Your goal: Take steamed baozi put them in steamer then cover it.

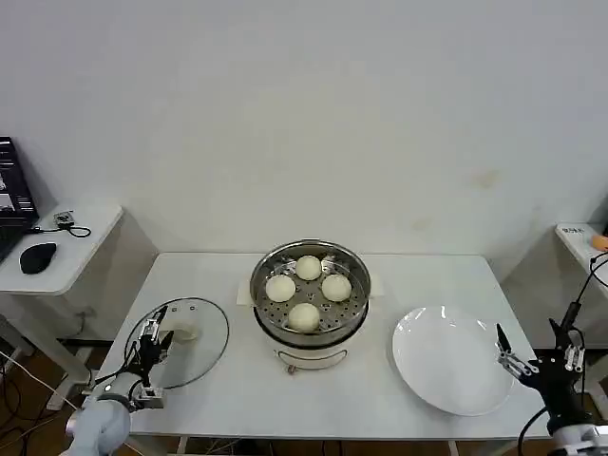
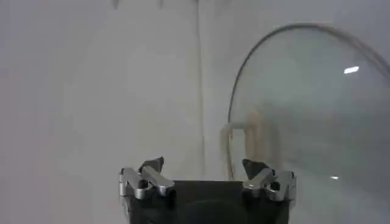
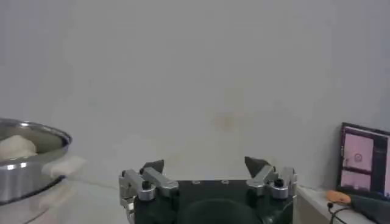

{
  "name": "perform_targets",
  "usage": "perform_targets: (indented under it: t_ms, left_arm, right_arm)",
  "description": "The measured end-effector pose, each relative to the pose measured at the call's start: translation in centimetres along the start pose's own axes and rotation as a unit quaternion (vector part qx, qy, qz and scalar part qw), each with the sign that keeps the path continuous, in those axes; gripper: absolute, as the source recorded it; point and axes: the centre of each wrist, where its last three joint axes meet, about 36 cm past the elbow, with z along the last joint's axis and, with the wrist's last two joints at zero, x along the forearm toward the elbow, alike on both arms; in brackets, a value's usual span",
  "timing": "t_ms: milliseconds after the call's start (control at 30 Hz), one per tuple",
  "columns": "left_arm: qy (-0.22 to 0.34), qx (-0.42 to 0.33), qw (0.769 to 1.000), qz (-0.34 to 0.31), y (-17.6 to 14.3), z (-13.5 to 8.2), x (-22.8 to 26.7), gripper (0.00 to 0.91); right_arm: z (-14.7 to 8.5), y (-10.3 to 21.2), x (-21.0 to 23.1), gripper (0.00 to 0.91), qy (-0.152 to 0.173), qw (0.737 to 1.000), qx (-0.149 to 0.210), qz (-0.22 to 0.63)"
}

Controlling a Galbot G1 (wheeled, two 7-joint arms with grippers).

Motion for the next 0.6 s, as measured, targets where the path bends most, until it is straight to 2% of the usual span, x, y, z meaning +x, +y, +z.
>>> perform_targets:
  t_ms: [233,267,300,333,600]
  left_arm:
    - [0.004,-0.001,1.000,0.002,0.1,0.3,-1.4,0.907]
    - [0.005,-0.001,1.000,0.002,0.1,0.3,-1.6,0.816]
    - [0.005,-0.001,1.000,0.003,0.1,0.4,-1.7,0.262]
    - [0.005,-0.001,1.000,0.003,0.1,0.4,-1.9,0.010]
    - [0.004,0.001,1.000,0.012,-0.7,0.5,-2.4,0.000]
  right_arm:
    - [0.5,0.2,0.0,0.907,0.006,1.000,-0.004,0.001]
    - [0.6,0.2,0.0,0.907,0.006,1.000,-0.004,0.002]
    - [0.7,0.2,0.0,0.907,0.007,1.000,-0.004,0.002]
    - [0.7,0.2,0.0,0.907,0.008,1.000,-0.005,0.002]
    - [1.0,0.4,0.0,0.907,0.011,1.000,-0.007,0.002]
